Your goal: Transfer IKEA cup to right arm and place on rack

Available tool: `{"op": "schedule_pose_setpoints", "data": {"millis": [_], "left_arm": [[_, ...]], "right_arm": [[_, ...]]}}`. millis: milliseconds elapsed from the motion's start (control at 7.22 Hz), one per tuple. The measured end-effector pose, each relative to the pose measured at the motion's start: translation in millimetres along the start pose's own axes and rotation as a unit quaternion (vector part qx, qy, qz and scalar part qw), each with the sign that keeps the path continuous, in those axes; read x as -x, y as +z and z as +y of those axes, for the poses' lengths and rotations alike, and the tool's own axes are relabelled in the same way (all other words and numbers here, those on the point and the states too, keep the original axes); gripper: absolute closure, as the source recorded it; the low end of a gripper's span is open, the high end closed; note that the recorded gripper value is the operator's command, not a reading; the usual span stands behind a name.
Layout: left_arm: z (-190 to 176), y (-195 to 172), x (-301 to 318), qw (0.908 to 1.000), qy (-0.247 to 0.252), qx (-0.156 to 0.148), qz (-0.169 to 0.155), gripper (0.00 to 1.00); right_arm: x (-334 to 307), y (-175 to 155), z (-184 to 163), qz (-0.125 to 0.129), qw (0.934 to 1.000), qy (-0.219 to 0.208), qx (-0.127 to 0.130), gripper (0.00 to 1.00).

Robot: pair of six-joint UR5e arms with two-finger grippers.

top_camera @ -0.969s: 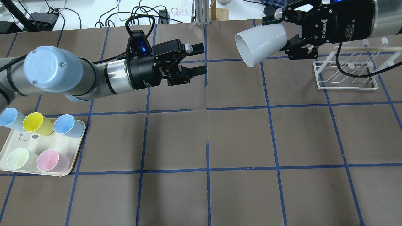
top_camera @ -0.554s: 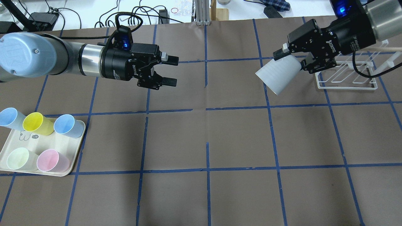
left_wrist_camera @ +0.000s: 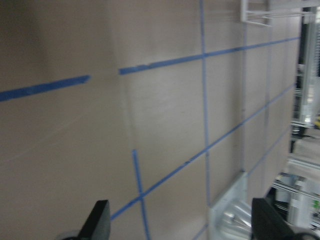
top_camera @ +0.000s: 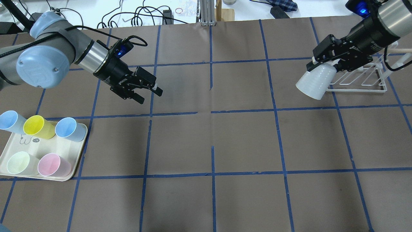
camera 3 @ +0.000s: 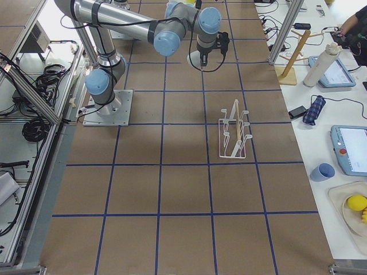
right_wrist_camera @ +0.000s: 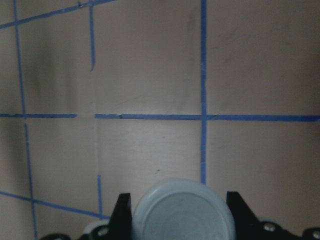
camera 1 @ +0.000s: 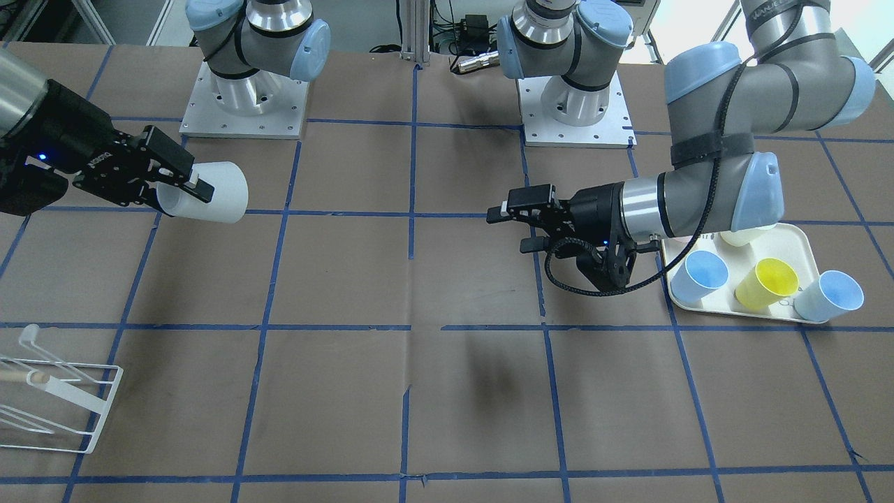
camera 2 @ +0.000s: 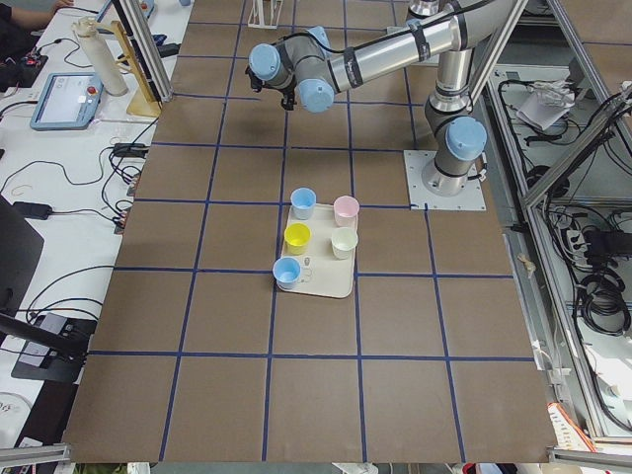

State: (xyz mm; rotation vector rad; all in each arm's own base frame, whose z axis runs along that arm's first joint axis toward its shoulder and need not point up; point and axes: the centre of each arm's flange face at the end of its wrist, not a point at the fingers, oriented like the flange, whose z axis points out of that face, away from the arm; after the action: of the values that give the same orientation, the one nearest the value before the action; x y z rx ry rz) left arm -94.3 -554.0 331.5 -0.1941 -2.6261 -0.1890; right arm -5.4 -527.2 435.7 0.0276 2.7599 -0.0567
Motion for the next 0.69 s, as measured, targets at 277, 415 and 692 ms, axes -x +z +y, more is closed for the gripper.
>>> {"op": "schedule_pose_setpoints", "data": {"millis": [277,415,692], "left_arm": [[-0.7,-51.6,-31.7,0.9863,0.007,-0.024,-0.163,0.00],[6.5,-77.0,-62.9,0.9720,0.011,-0.040,-0.231,0.00],[33.2,-113.1,-117.9,0.9525,-0.007,-0.067,-0.297,0.00]], "right_arm": [[-27.3,8.1,-22.4,0.082,0.9964,-0.012,-0.015,0.55],[-39.5,11.8,-32.2,0.120,0.9924,-0.017,-0.023,0.55],[-55.5,6.4,-47.6,0.183,0.9817,-0.026,-0.045,0.56]]}}
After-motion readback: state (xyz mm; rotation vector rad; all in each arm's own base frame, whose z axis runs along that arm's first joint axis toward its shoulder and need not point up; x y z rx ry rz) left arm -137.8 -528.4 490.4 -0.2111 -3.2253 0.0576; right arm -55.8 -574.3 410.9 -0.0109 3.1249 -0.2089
